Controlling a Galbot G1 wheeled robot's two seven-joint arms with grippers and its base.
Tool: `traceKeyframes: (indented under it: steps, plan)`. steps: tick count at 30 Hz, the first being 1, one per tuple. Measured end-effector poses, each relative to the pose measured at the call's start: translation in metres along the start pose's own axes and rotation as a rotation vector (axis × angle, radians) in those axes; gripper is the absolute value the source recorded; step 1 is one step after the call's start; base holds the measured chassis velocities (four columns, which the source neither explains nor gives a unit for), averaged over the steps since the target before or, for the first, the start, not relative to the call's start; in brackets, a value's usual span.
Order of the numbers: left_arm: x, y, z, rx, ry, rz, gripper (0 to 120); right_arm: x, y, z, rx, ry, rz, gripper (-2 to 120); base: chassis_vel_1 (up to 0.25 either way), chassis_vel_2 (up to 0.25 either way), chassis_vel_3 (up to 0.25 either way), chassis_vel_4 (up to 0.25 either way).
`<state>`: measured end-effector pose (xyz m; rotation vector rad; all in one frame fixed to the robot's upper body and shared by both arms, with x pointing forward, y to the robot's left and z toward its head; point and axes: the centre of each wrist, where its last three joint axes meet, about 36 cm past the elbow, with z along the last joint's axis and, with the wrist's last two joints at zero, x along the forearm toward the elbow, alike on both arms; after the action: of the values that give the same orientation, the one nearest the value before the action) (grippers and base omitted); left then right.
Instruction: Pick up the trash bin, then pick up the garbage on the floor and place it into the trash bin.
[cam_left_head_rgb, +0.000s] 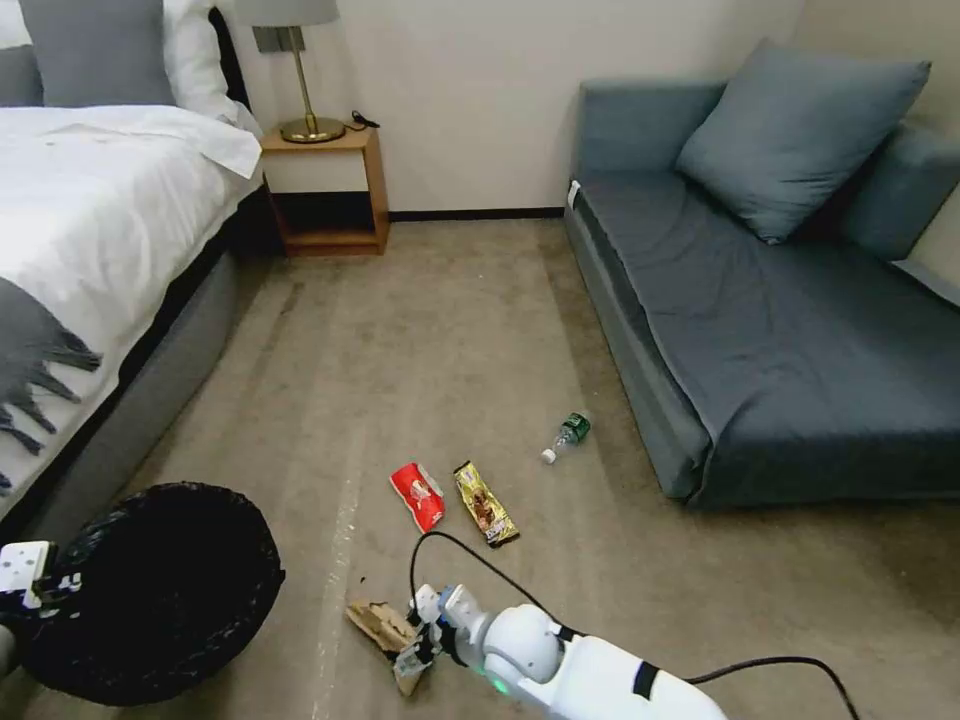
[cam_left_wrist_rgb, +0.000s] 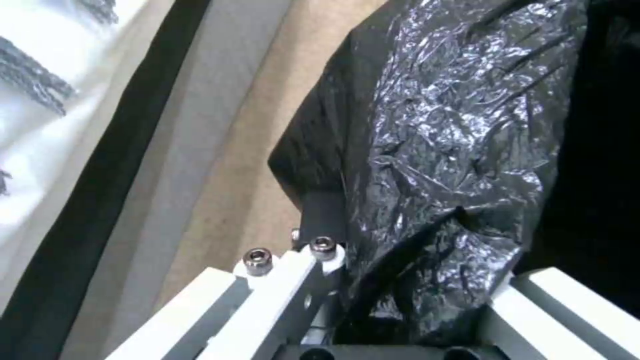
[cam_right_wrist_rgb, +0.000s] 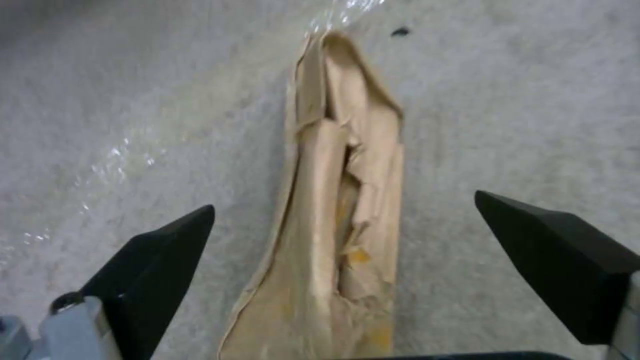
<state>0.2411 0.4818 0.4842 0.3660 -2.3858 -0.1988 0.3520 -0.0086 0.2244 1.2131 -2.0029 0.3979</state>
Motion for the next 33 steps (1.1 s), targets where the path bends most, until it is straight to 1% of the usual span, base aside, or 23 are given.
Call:
traceKeyframes:
  steps: [2,4,5,7,8,11,14,15,17,18,19,22,23,27,28,29,33]
  plan:
    - [0.000,0.000,-0.001,-0.003,-0.002,0.001,3,-0.003,0.001,-0.002,0.003,0.000,0.000,95,0.000,0.000,0.000,0.000]
    - [0.000,0.000,-0.004,-0.010,-0.009,0.003,3,-0.010,0.005,-0.006,0.006,-0.001,0.000,88,0.000,0.000,0.000,0.000]
    - [0.000,0.000,-0.006,-0.011,-0.012,0.005,3,-0.012,0.006,-0.006,0.008,0.003,-0.003,81,0.000,0.000,0.000,0.000]
    - [0.000,0.000,-0.006,-0.012,-0.013,0.006,3,-0.012,0.006,-0.005,0.009,0.004,-0.004,81,0.000,0.000,0.000,0.000]
    - [-0.001,-0.001,-0.007,-0.013,-0.016,0.008,3,-0.014,0.009,-0.004,0.012,0.010,-0.009,73,0.000,0.000,0.000,0.000]
    - [-0.001,-0.001,-0.008,-0.013,-0.016,0.009,3,-0.016,0.014,-0.004,0.017,0.014,-0.018,65,0.000,0.000,0.000,0.000]
    - [-0.001,-0.001,-0.007,-0.012,-0.016,0.011,3,-0.019,0.020,-0.006,0.020,0.011,-0.026,54,0.000,0.000,0.000,0.000]
    - [-0.001,-0.001,-0.007,-0.011,-0.015,0.011,3,-0.020,0.021,-0.007,0.022,0.009,-0.027,45,0.000,0.000,0.000,0.000]
    - [-0.001,-0.001,-0.007,-0.011,-0.015,0.011,3,-0.021,0.021,-0.007,0.023,0.009,-0.027,44,0.000,0.000,0.000,0.000]
    - [-0.001,-0.002,-0.006,-0.010,-0.014,0.012,3,-0.021,0.020,-0.007,0.024,0.010,-0.026,36,0.000,0.000,0.000,0.000]
    - [-0.001,-0.002,-0.006,-0.010,-0.014,0.012,3,-0.021,0.020,-0.007,0.024,0.010,-0.026,36,0.000,0.000,0.000,0.000]
    - [-0.002,-0.002,-0.006,-0.007,-0.014,0.013,3,-0.021,0.018,-0.007,0.020,0.006,-0.019,21,0.000,0.000,0.000,0.000]
    - [-0.002,-0.002,-0.006,-0.007,-0.014,0.013,3,-0.021,0.018,-0.007,0.020,0.006,-0.019,21,0.000,0.000,0.000,0.000]
    - [-0.003,-0.004,-0.006,0.000,-0.015,0.020,3,-0.018,0.013,-0.007,0.009,-0.009,0.005,3,0.000,0.000,0.000,0.000]
    - [-0.003,-0.004,-0.006,0.000,-0.015,0.020,3,-0.018,0.013,-0.007,0.009,-0.009,0.005,3,0.000,0.000,0.000,0.000]
    - [-0.003,-0.005,-0.005,0.003,-0.015,0.022,3,-0.016,0.011,-0.008,0.003,-0.017,0.013,1,0.000,0.000,0.000,0.000]
    - [-0.003,-0.007,-0.003,0.014,-0.014,0.027,3,-0.007,0.001,-0.013,-0.030,-0.057,0.046,0,0.000,0.000,0.000,0.000]
